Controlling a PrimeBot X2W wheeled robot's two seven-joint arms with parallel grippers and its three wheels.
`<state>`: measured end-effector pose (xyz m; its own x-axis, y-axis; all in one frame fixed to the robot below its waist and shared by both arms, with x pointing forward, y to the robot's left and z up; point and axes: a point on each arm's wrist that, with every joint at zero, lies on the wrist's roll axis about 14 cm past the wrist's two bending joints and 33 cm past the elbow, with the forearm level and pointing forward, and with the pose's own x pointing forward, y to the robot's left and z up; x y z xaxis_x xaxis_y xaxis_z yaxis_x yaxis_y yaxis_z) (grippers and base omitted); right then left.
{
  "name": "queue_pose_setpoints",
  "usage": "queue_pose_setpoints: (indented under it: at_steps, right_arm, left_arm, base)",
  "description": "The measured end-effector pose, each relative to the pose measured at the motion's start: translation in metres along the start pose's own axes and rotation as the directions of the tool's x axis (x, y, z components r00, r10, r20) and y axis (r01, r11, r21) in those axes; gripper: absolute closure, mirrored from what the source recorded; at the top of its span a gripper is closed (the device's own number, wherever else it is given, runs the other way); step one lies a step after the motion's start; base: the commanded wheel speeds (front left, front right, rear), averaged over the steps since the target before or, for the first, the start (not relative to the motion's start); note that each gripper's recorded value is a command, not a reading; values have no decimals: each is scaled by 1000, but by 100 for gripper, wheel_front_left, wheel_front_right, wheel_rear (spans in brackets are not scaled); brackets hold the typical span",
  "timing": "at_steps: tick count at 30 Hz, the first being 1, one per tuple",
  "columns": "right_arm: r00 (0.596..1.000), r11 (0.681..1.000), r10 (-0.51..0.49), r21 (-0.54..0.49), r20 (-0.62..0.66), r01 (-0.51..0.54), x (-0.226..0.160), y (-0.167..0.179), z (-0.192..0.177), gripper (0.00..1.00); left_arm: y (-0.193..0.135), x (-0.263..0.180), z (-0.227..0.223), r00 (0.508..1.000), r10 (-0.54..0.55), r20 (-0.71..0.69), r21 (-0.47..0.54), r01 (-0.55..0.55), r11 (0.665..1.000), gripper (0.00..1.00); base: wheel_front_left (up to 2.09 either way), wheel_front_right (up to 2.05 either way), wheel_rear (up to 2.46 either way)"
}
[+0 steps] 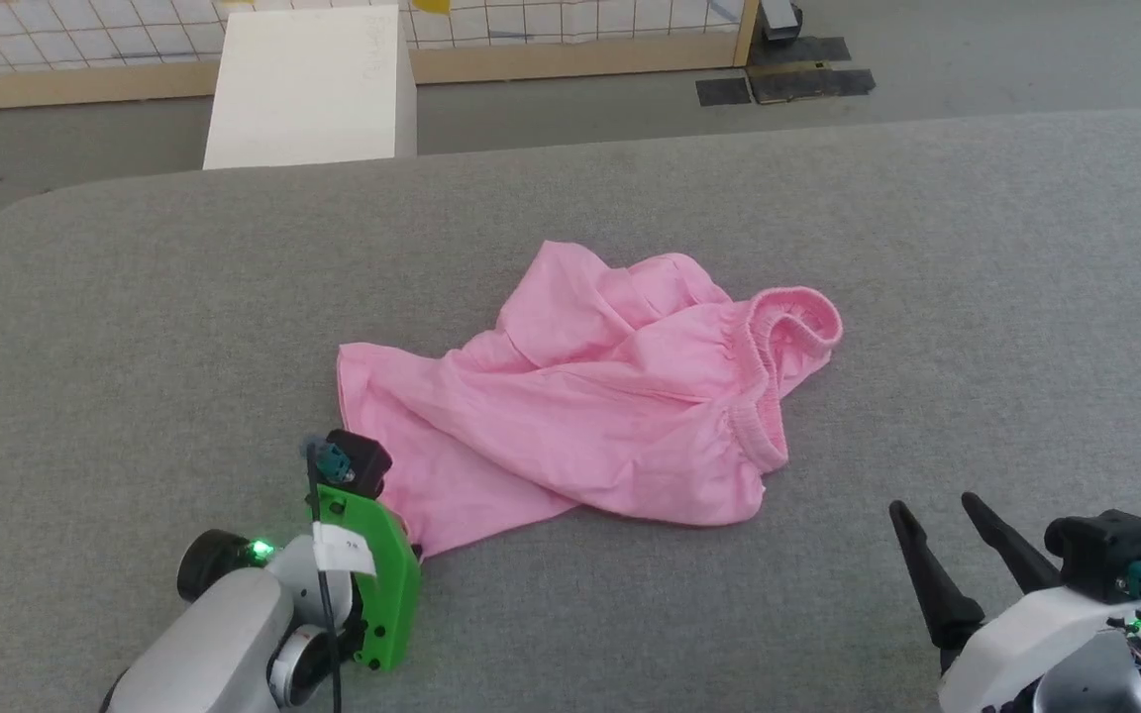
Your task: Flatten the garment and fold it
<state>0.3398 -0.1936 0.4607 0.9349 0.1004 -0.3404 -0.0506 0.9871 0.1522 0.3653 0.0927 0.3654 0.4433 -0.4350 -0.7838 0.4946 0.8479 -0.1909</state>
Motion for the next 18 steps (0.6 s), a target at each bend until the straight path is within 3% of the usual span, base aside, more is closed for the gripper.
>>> queue_pose_setpoints:
  at_steps: [7, 18]
  right_arm:
    - [986, 998, 68, -1, -150, -69, 12, 2, -12, 0]
    - [907, 964, 237, -32, -347, -264, 52, 47, -14, 0]
  left_arm:
    - [0, -12, 19, 979, 57, 196, -81, -41, 996, 100]
    - [1, -51, 47, 922, 109, 371, -81, -84, 993, 100]
  base:
    - [0, 0, 0]
    - [0, 0, 0]
